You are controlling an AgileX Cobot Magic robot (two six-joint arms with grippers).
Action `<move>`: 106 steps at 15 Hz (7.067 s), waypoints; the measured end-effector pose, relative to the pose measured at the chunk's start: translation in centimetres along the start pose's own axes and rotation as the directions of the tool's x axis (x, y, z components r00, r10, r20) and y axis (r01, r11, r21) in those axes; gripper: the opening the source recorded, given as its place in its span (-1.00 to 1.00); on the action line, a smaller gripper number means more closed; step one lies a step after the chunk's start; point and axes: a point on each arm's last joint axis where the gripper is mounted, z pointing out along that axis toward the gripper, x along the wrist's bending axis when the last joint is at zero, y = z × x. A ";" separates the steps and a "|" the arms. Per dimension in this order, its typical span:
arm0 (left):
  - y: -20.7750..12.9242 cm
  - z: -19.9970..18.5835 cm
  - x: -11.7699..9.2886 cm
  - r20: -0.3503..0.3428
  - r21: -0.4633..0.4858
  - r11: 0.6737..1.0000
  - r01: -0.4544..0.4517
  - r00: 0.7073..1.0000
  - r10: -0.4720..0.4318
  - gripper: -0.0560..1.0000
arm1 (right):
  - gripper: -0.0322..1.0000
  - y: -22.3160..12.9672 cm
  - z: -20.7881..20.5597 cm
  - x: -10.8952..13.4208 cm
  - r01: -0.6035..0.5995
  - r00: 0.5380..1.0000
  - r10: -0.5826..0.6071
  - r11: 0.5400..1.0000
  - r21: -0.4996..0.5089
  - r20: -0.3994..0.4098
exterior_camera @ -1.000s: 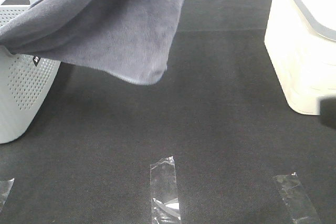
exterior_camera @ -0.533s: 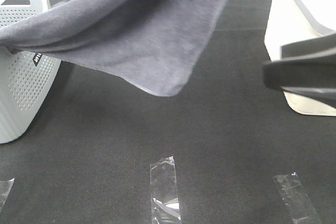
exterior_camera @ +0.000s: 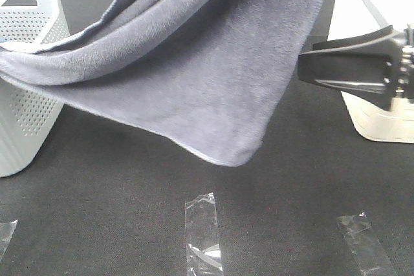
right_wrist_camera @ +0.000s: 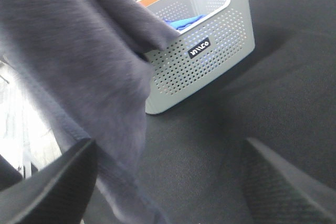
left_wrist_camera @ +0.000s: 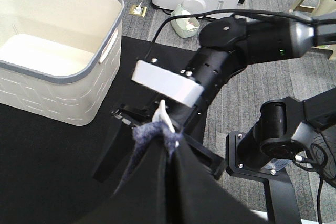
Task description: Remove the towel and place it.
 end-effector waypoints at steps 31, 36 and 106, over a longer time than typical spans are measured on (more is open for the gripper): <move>-0.8 -0.4 2.3 -0.246 0.098 0.995 -0.014 0.968 0.038 -0.89 | 0.01 -2.9 5.0 2.8 -0.005 0.965 0.064 0.974 0.226 -0.255; -0.5 -0.4 2.5 -0.275 0.057 0.998 -0.013 0.961 0.028 -0.89 | 0.01 -3.4 5.6 1.7 -0.060 0.971 0.112 0.970 0.236 -0.212; -10.8 -0.2 29.2 -0.881 -0.138 0.949 0.285 0.402 -0.249 -0.89 | -0.94 21.5 9.5 -12.8 -0.220 0.654 0.014 0.960 0.173 0.756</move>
